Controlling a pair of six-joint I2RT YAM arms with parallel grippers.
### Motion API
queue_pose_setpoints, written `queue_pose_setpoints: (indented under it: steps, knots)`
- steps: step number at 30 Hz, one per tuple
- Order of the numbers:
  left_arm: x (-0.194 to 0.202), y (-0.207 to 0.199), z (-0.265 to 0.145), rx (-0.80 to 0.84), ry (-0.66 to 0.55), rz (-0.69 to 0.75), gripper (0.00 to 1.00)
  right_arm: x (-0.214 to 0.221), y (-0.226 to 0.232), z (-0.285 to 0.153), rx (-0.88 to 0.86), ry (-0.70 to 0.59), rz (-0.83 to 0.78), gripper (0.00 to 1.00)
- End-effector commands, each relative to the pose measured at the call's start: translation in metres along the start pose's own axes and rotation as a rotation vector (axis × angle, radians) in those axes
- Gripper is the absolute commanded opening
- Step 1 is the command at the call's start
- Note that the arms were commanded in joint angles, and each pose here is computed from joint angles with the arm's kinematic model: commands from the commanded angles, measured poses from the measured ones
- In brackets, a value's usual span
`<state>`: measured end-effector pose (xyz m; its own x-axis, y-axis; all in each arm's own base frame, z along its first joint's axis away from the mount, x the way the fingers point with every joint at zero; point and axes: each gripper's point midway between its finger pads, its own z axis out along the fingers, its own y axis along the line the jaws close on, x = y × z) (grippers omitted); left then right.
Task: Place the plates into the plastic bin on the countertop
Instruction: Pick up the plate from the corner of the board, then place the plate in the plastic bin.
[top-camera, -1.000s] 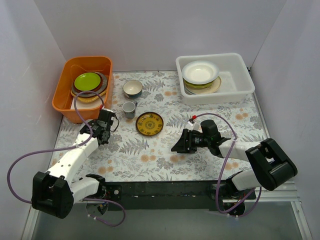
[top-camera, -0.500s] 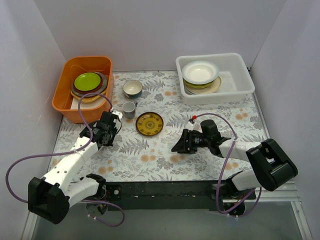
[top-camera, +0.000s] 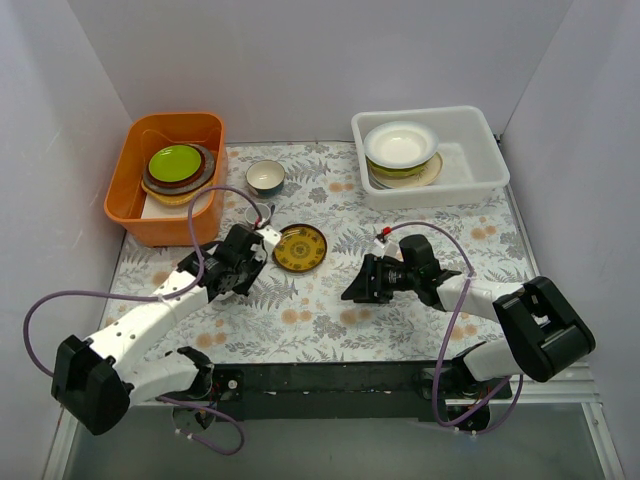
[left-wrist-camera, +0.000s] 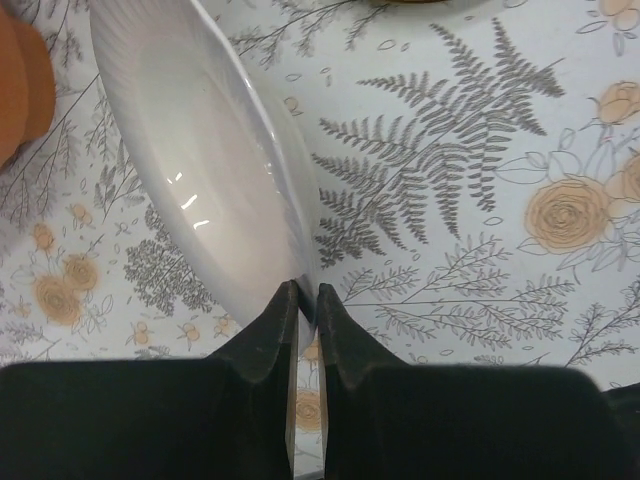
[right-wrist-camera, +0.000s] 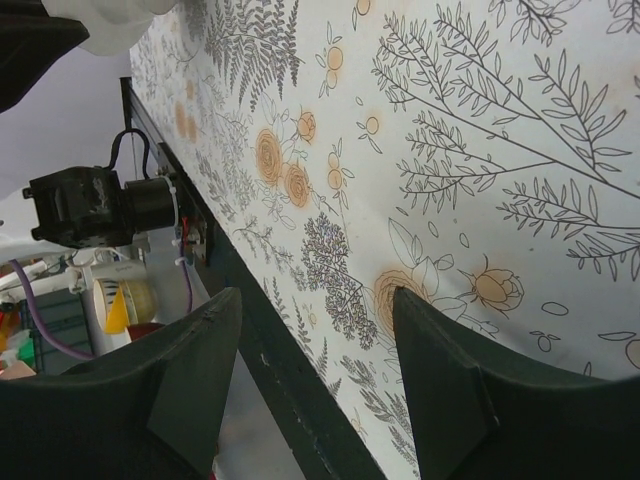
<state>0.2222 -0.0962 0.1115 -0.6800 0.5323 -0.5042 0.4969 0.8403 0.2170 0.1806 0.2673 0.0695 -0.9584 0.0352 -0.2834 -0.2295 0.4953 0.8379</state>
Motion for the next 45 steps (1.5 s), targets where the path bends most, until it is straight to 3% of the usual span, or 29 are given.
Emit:
queue_pose_setpoints:
  steps: [1,7,12,22,34,45]
  knots:
    - [-0.031,-0.042,-0.002,0.130,-0.092,0.051,0.00,-0.014,0.013,-0.001,-0.023,-0.023,-0.042,0.69]
    - [-0.034,-0.062,0.010,0.080,-0.039,0.111,0.00,-0.021,0.021,0.000,-0.044,-0.024,-0.043,0.69]
    - [-0.046,-0.059,0.010,0.003,-0.038,0.031,0.00,-0.029,0.028,-0.001,-0.054,-0.033,-0.050,0.69]
    - [-0.050,-0.095,-0.007,0.081,-0.055,-0.013,0.00,-0.032,0.032,0.001,-0.085,-0.037,-0.027,0.69]
    - [-0.017,-0.130,0.001,-0.020,0.179,-0.028,0.00,-0.025,0.027,-0.002,-0.077,-0.029,-0.022,0.69]
    - [-0.043,-0.208,-0.010,0.079,0.145,0.017,0.00,-0.018,0.009,-0.018,0.030,-0.076,-0.014,0.69]
